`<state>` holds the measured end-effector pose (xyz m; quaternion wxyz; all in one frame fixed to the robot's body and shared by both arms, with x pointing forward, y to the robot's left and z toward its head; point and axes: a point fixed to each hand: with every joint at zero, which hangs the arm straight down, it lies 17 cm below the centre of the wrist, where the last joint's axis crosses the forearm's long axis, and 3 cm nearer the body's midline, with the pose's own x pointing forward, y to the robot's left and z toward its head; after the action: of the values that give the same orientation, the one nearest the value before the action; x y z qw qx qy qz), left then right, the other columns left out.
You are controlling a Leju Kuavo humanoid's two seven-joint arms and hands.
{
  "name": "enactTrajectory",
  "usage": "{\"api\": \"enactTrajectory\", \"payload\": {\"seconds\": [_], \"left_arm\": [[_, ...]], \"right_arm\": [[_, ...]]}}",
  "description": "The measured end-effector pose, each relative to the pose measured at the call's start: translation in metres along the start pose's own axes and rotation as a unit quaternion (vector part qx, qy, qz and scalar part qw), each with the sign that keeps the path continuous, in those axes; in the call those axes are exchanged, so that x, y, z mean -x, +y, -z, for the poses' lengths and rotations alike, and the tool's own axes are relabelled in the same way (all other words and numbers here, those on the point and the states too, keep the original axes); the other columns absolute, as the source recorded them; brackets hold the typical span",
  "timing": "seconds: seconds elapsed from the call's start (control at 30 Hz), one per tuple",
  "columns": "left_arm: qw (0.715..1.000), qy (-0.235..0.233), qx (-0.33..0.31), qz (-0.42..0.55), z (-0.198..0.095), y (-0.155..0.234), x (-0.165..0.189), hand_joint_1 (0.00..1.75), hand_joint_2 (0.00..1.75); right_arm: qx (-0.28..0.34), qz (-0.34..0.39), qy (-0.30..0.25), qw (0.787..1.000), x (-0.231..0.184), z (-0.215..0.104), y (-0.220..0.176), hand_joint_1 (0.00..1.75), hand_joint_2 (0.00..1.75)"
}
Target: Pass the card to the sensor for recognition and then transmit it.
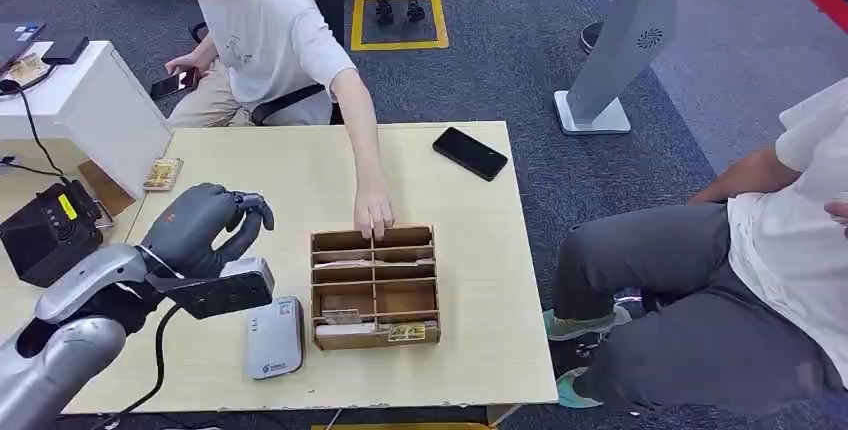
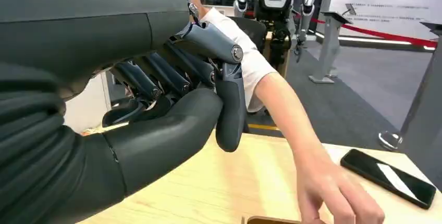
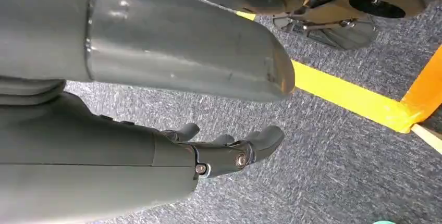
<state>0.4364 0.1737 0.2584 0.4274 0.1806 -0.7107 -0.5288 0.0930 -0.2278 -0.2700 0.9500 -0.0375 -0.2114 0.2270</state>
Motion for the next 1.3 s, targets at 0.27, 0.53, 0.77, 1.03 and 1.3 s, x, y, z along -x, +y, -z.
{"api": "enactTrajectory", "payload": {"seconds": [0.27, 0.53, 0.77, 1.03, 1.3], "left_arm": [[1.0, -0.003, 0.001, -0.005, -0.002, -0.001, 0.0, 0.0, 1.75], [0.998, -0.043, 0.033, -0.024, -0.024, -0.029, -0.012, 0.0, 1.75], [0.997, -0.053, 0.038, 0.038, -0.036, -0.036, -0.011, 0.0, 1.75], [0.99, -0.04, 0.052, 0.128, -0.065, -0.048, 0.007, 0.0, 1.75], [0.972, -0.005, 0.003, 0.236, -0.065, -0.059, 0.005, 0.0, 1.75]], "right_arm": [[0.001, 0.007, 0.003, 1.0, 0.002, -0.001, -0.001, 0.0, 0.0], [0.002, 0.012, 0.007, 1.0, 0.004, -0.002, -0.003, 0.0, 0.0], [0.008, 0.02, 0.009, 1.0, 0.005, -0.003, -0.007, 0.0, 0.0], [0.011, 0.03, 0.016, 0.999, 0.01, -0.005, -0.007, 0.0, 0.0], [0.005, 0.048, 0.02, 0.999, 0.007, -0.008, 0.002, 0.0, 0.0]]}}
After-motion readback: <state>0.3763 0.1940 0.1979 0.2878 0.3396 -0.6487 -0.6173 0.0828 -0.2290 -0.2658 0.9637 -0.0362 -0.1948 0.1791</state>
